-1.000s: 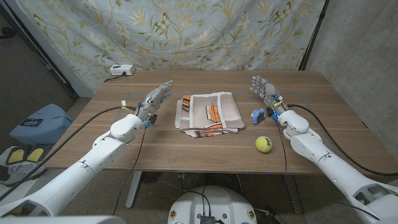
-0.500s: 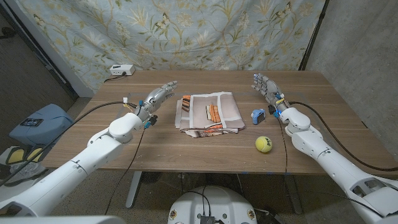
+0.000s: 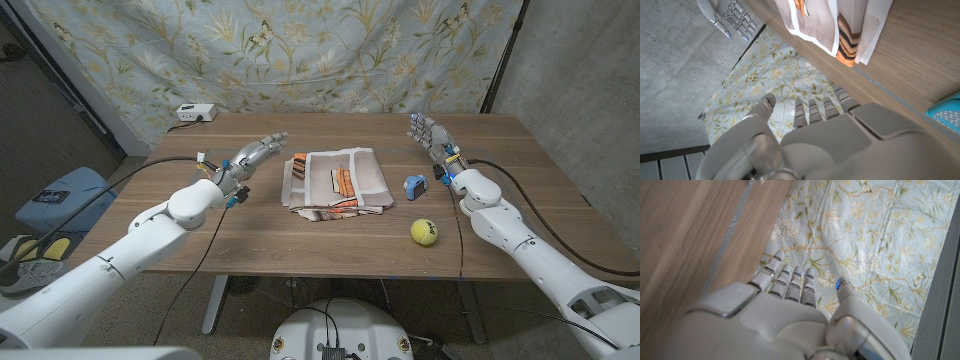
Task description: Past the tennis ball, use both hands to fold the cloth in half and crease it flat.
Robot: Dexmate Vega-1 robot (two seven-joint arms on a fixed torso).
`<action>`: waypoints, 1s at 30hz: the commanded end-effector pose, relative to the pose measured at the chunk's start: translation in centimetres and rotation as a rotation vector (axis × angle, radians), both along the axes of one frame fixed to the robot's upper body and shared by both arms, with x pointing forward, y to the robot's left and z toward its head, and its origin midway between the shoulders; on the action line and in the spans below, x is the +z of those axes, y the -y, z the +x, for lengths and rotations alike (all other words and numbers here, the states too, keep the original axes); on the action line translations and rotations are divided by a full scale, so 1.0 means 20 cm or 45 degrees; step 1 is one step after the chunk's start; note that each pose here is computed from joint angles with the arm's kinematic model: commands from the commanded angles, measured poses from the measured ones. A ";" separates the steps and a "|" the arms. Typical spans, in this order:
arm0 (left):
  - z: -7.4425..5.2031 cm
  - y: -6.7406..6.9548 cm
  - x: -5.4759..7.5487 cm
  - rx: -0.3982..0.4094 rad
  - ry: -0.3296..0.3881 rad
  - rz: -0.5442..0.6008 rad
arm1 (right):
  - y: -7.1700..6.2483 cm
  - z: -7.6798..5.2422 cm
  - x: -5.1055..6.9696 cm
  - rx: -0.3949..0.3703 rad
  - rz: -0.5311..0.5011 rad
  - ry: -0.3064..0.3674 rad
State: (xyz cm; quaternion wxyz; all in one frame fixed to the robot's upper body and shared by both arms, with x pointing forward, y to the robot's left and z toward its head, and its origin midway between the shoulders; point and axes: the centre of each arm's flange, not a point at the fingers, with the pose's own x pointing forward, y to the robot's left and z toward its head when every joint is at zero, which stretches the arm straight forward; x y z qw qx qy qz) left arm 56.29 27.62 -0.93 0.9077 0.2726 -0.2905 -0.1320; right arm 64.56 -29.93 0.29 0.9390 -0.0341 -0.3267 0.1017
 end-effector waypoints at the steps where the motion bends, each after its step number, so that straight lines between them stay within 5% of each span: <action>1: -0.09 -0.01 -0.02 0.026 0.017 0.151 | 0.02 -0.04 -0.01 -0.033 0.001 0.005; 13: -0.13 -0.01 -0.07 0.006 -0.015 0.198 | 0.03 -0.03 0.00 -0.035 -0.037 0.027; 30: -0.11 0.04 -0.02 0.011 0.007 0.396 | 0.07 -0.04 0.08 -0.060 -0.135 0.061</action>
